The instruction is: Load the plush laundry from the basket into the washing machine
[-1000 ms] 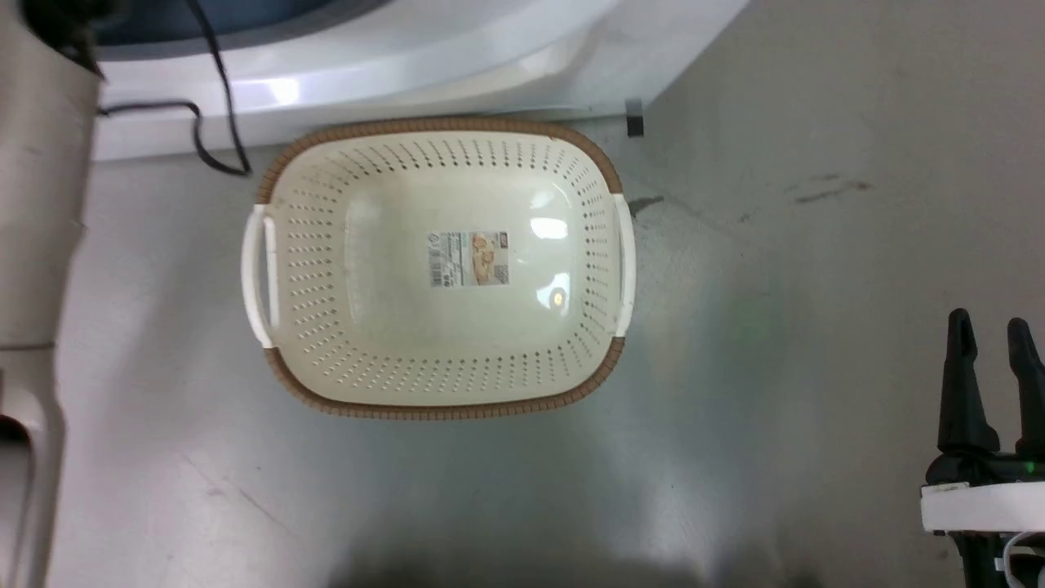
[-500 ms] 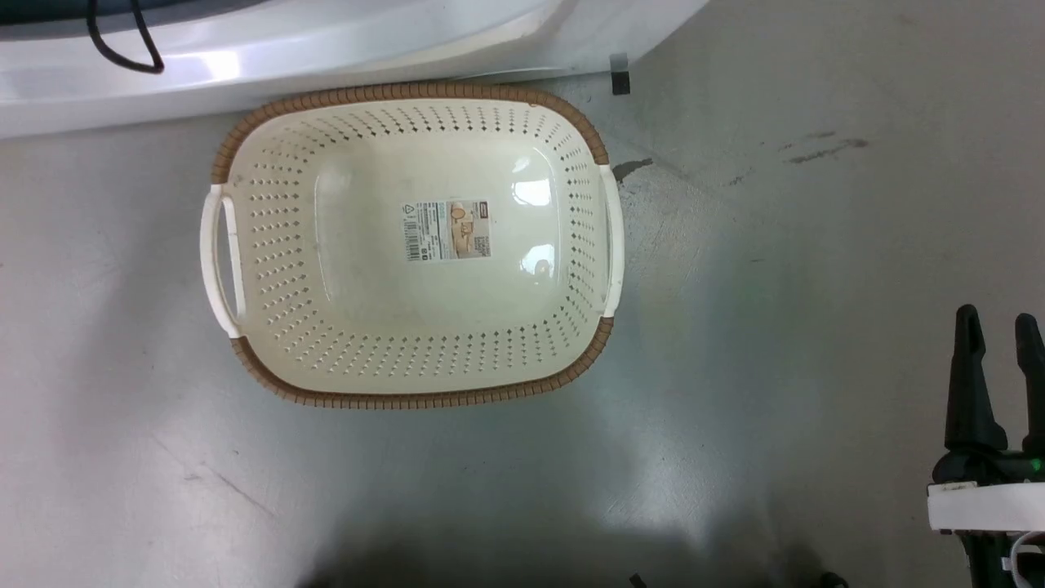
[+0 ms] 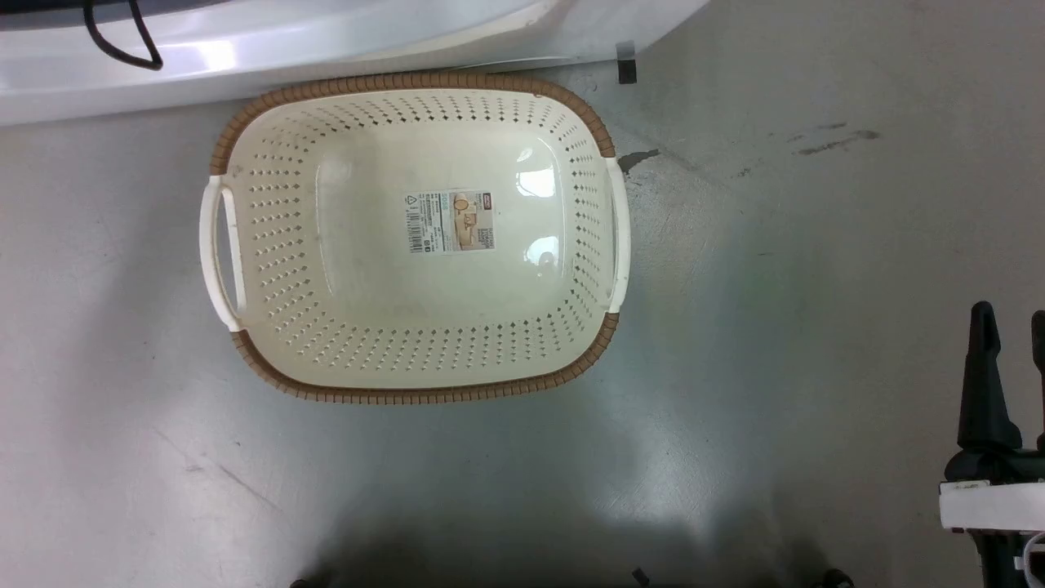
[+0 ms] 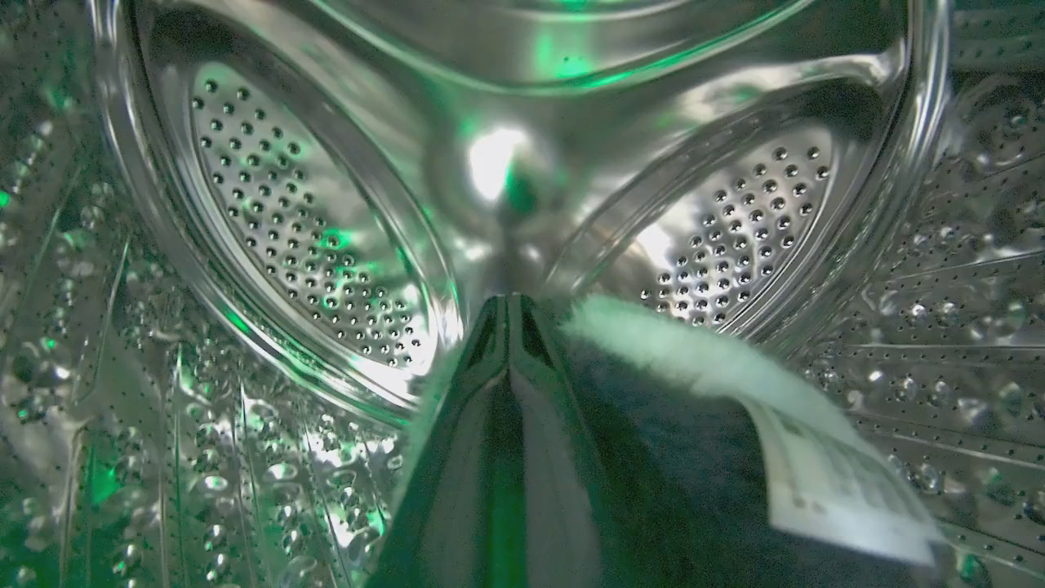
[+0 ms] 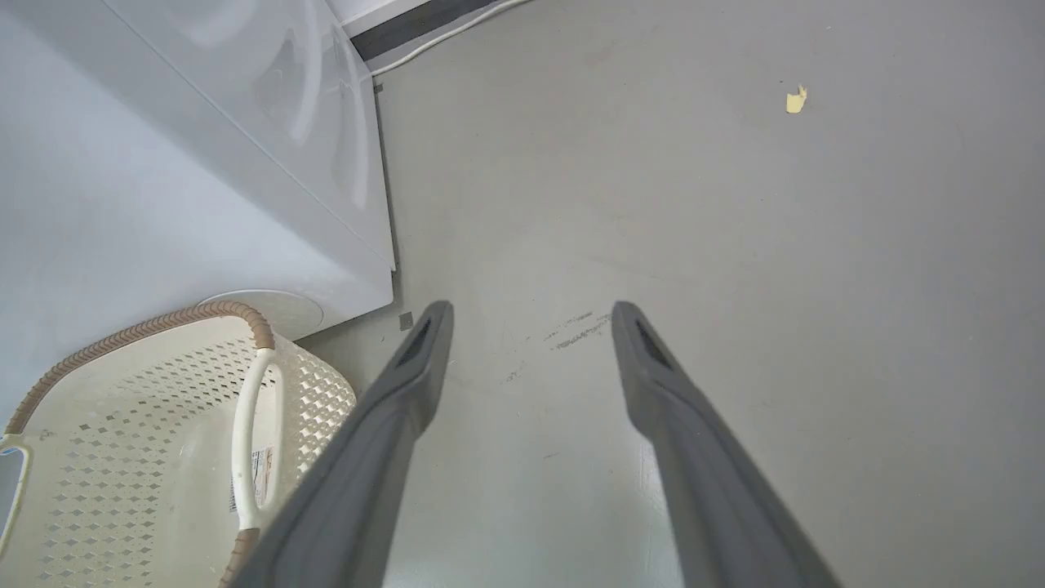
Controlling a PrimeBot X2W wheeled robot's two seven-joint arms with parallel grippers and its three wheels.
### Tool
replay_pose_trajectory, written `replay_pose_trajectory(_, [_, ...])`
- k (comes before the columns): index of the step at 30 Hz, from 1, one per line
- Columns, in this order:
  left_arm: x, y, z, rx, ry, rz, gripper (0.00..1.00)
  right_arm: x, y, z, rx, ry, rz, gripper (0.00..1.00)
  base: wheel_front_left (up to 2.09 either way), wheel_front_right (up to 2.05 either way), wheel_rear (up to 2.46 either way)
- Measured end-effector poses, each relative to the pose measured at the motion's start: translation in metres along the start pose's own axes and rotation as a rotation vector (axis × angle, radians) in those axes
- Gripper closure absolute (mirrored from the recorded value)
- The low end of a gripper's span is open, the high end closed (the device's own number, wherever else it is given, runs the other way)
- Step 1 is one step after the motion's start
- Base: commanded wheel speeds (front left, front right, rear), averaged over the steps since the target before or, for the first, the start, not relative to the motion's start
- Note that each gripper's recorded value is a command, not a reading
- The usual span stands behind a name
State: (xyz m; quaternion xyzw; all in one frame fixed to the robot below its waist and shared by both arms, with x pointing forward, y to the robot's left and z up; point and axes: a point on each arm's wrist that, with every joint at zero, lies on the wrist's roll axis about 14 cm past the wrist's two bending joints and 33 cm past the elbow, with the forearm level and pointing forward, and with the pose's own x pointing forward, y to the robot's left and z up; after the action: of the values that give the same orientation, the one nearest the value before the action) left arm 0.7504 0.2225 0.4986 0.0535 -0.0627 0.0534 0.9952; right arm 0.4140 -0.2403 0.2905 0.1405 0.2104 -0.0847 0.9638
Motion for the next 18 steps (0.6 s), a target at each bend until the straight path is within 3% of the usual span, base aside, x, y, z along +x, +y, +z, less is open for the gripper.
replay_pose_trajectory(1, [0.0,0.001,-0.002,-0.004,0.007,0.004,0.0,0.0,0.0,0.0,0.0,-0.001,0.001,0.0,0.0,0.0,0.0])
replay_pose_trajectory(18, [-0.024,0.008,-0.005,-0.06,0.093,0.009,0.0,0.003,0.021,0.025,0.004,-0.064,0.063,0.0,0.0,0.0,0.0])
